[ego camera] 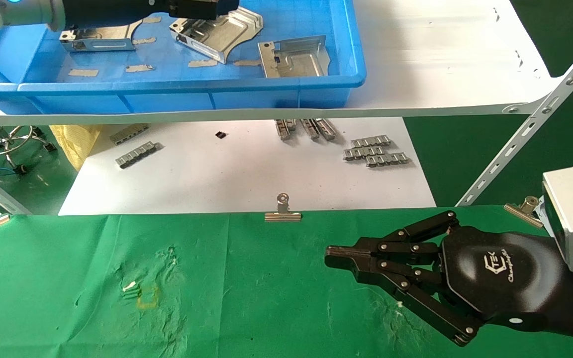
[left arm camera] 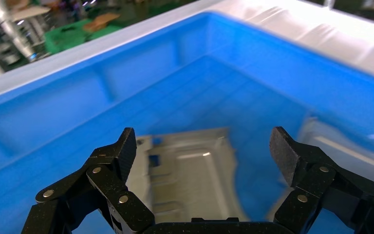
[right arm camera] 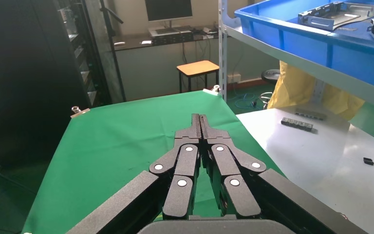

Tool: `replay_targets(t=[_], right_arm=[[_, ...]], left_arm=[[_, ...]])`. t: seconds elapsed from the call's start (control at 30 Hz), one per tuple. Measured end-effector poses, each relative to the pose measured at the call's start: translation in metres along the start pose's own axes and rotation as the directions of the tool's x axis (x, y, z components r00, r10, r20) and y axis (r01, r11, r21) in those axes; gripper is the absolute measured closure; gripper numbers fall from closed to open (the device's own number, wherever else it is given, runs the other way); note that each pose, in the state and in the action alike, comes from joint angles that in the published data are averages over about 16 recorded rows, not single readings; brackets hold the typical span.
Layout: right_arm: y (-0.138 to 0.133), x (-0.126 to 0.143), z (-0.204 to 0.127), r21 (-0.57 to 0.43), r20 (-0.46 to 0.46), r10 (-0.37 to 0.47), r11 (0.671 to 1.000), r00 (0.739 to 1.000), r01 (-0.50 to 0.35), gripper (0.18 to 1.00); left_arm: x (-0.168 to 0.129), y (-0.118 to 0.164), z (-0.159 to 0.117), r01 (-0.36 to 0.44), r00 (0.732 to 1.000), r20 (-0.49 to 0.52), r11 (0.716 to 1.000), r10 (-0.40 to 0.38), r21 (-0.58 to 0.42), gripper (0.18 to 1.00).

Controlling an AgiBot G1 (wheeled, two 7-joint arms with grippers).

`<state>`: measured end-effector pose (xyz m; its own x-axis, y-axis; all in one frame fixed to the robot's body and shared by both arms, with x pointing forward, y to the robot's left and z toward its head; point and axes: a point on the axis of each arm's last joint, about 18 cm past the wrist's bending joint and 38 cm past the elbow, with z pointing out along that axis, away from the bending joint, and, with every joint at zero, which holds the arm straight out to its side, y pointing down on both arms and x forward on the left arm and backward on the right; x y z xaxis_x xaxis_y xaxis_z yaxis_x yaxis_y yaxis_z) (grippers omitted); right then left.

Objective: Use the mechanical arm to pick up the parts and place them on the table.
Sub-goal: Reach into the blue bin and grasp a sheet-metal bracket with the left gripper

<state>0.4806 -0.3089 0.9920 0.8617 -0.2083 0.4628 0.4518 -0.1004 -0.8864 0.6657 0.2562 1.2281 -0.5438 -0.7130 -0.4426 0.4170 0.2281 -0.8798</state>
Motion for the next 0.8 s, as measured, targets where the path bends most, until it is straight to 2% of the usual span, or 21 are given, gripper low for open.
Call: replay_targets(t=[0.2, 0.57, 0.8], right_arm=[[0.0, 0.0, 0.0, 0.0, 0.0, 0.0, 1.0, 1.0, 0.0, 0.987], [0.0, 0.0, 0.0, 0.0, 0.0, 0.0, 1.0, 1.0, 0.0, 0.987], [0.0, 0.0, 0.0, 0.0, 0.0, 0.0, 1.0, 1.0, 0.0, 0.987]], left_arm=[[-0.008, 0.006, 0.009, 0.015, 0.998, 0.06, 0.997, -0.01, -0.075, 0.185], [-0.012, 0.015, 0.009, 0.011, 0.996, 0.084, 0.988, 0.003, -0.154, 0.209], [-0.015, 0.017, 0.009, -0.004, 0.995, 0.099, 0.986, 0.02, -0.164, 0.276]])
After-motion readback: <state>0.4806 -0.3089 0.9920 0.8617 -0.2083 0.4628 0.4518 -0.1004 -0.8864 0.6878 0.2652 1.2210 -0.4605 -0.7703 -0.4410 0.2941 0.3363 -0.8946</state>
